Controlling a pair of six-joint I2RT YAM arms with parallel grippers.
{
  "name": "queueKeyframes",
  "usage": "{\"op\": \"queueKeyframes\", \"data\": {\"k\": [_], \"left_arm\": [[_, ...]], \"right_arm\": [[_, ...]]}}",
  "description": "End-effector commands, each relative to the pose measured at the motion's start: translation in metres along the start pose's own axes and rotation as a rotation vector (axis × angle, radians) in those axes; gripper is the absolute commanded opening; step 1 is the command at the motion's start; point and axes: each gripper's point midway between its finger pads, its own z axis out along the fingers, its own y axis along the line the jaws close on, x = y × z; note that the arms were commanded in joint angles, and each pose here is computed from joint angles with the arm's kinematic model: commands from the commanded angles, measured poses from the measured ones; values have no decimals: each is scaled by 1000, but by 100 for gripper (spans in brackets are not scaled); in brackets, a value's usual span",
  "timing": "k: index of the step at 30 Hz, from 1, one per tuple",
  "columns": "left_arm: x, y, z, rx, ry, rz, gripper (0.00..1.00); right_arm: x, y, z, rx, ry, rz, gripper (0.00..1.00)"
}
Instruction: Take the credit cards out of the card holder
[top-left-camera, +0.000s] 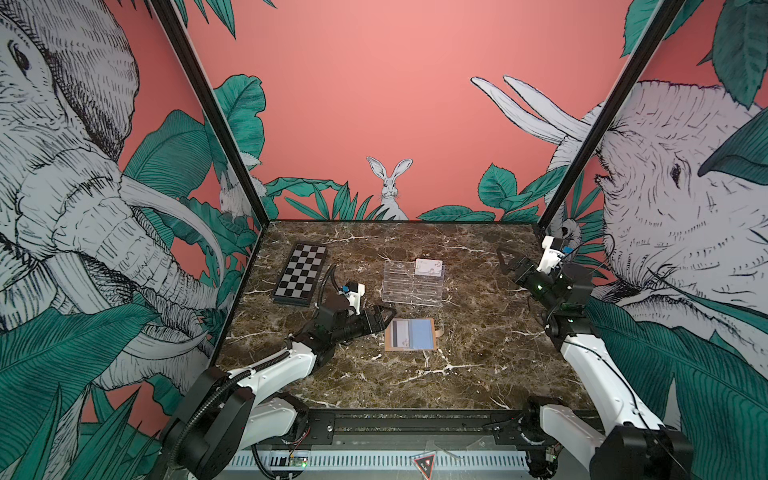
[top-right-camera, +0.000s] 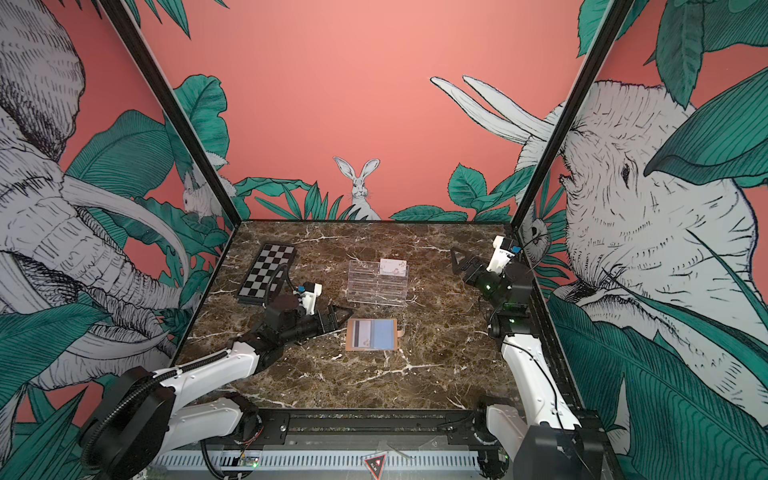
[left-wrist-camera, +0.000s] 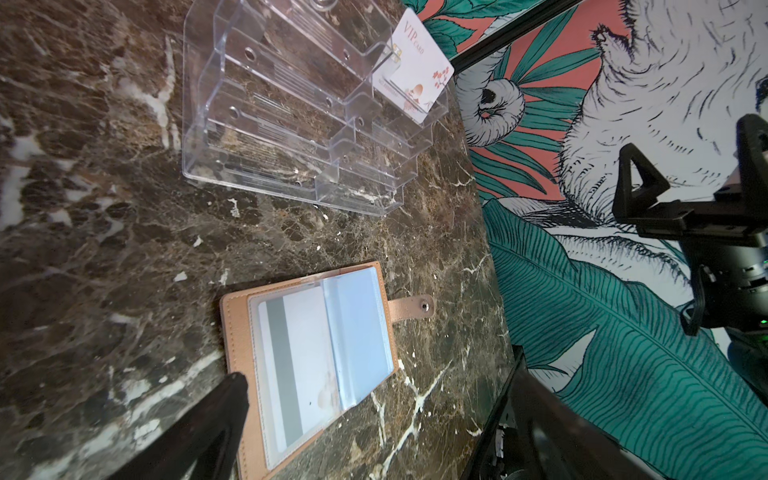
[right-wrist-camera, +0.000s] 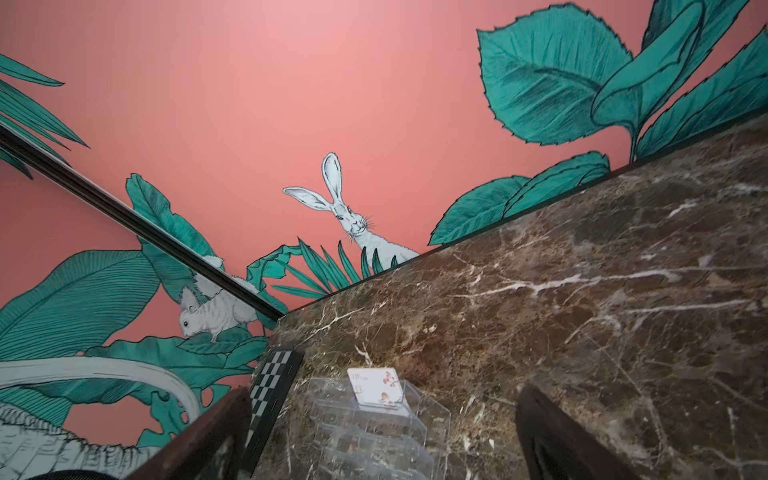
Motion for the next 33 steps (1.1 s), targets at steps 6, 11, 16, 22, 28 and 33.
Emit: {"op": "queueKeyframes", "data": {"k": [6,11,16,22,28,33], "left_arm": [[14,10,6,25,40,-70,99],[19,13,10,30,66,-95,98],[28,24,12,-4,94,-104,97],[33,30,13,-16,104,-117,97],[41,40,14,-36,120,-145,96],[47,46,13,-46,132,-160,96]], "right_arm": [[46,-8,-11,-14,133,119,92],[77,-16,-15,-13,218,157,90],[102,-19,-18,-17,254,210,88],[139,-18,-16,2,337,225,87],[174,-13,-10,2,422,229,85],[194,2,-5,-24,476,220,85]]}}
